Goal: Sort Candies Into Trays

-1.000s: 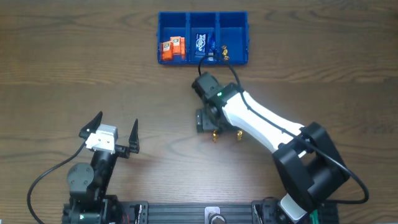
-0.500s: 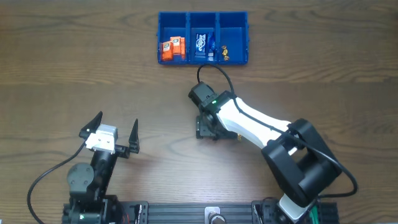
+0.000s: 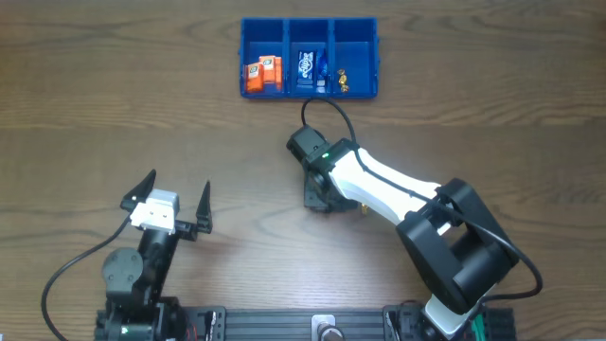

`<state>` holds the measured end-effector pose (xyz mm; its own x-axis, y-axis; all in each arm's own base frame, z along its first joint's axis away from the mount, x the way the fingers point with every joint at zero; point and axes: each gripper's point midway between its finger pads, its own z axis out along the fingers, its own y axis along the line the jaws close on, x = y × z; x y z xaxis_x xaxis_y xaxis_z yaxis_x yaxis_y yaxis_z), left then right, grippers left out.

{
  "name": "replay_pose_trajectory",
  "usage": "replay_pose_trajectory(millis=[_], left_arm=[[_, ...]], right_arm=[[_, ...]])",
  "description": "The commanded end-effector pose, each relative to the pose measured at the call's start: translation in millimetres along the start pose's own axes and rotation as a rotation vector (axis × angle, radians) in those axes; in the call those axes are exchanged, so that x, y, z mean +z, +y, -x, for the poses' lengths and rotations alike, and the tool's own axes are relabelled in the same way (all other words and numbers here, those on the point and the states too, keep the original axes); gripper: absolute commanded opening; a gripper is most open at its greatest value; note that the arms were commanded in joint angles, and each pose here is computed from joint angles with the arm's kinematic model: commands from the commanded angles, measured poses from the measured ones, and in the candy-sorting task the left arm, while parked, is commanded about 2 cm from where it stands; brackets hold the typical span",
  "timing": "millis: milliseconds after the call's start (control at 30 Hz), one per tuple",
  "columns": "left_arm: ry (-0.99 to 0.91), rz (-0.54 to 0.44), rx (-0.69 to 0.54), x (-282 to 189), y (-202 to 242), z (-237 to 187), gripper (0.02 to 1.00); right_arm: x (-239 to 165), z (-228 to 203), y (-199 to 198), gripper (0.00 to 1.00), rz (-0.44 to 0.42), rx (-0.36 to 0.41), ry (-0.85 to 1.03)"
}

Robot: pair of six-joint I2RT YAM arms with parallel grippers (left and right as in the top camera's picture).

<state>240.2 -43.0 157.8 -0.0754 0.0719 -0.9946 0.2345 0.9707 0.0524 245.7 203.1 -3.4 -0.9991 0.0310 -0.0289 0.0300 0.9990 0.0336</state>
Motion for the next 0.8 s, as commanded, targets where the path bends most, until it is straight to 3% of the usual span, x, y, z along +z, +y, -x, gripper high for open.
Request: replay_pose_trajectory(millis=[33, 133, 333, 433, 567, 800], left_arm=[[0.042, -0.023, 0.009, 1, -4, -16, 0.998], [0.042, -0.023, 0.009, 1, -4, -16, 0.998], [0.042, -0.023, 0.009, 1, -4, -16, 0.998], [0.042, -0.023, 0.009, 1, -4, -16, 0.998], [0.042, -0.023, 0.009, 1, -4, -16, 0.998], [0.042, -0.023, 0.009, 1, -4, -16, 0.998]], right_arm=[[-3, 8, -1, 0.141, -0.025, 0.0, -0.032], [-49, 41, -1, 0.139, -0.004, -0.023, -0.135], [-182, 158, -37, 0.134, 0.005, -0.006, -0.4], [-207, 210, -54, 0.13, -0.036, 0.012, -0.505], [-182, 268, -62, 0.13, -0.06, 0.004, -0.554], [-117, 306, -65, 0.137, -0.061, 0.033, -0.546]])
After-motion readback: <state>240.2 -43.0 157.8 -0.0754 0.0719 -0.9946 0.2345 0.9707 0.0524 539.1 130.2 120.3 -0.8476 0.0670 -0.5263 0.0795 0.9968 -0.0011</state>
